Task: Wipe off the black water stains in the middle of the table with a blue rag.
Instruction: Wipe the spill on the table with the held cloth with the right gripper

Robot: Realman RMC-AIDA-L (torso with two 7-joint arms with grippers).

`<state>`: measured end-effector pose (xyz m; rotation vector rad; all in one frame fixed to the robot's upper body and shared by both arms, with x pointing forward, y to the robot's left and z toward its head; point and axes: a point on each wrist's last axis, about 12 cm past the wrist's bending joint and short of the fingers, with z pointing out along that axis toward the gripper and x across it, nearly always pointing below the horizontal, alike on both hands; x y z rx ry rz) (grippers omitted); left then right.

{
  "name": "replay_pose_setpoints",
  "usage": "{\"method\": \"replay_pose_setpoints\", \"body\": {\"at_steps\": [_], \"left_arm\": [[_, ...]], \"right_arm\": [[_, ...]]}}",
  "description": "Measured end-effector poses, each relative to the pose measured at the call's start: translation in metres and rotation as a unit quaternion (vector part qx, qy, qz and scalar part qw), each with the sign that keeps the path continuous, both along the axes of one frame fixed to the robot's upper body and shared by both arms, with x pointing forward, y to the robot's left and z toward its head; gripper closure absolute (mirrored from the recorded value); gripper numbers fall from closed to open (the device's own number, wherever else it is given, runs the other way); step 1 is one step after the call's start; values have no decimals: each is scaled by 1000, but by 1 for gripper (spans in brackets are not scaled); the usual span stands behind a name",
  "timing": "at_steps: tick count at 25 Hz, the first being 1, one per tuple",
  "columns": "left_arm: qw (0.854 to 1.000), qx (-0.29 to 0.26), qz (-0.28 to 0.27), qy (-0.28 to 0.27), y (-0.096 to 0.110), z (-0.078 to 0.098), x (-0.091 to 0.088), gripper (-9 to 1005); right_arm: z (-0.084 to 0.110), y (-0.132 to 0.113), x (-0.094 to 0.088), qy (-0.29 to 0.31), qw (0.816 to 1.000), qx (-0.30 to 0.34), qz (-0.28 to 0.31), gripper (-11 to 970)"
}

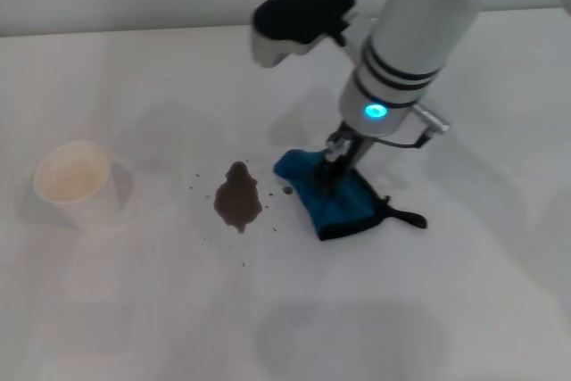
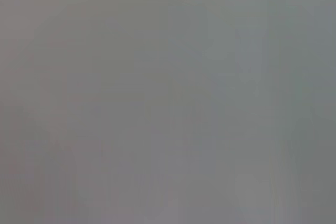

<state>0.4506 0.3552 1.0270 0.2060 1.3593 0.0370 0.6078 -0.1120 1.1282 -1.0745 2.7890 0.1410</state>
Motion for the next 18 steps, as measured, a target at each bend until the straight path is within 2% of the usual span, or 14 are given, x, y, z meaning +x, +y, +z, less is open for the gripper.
{"method": "replay_pose_setpoints", "body": {"at_steps": [7, 13, 18], "left_arm": [[1000, -4, -2, 0, -2, 0, 1, 334], [1000, -13, -1, 1, -4, -3, -4, 335], [1000, -18, -1, 2, -5, -5, -10, 336]], "right_arm": [[-5, 25, 2, -25, 999, 2, 40, 864], [-9, 40, 4, -81, 993, -4, 87, 864], [-16, 42, 10, -130, 985, 6, 117, 863]]}}
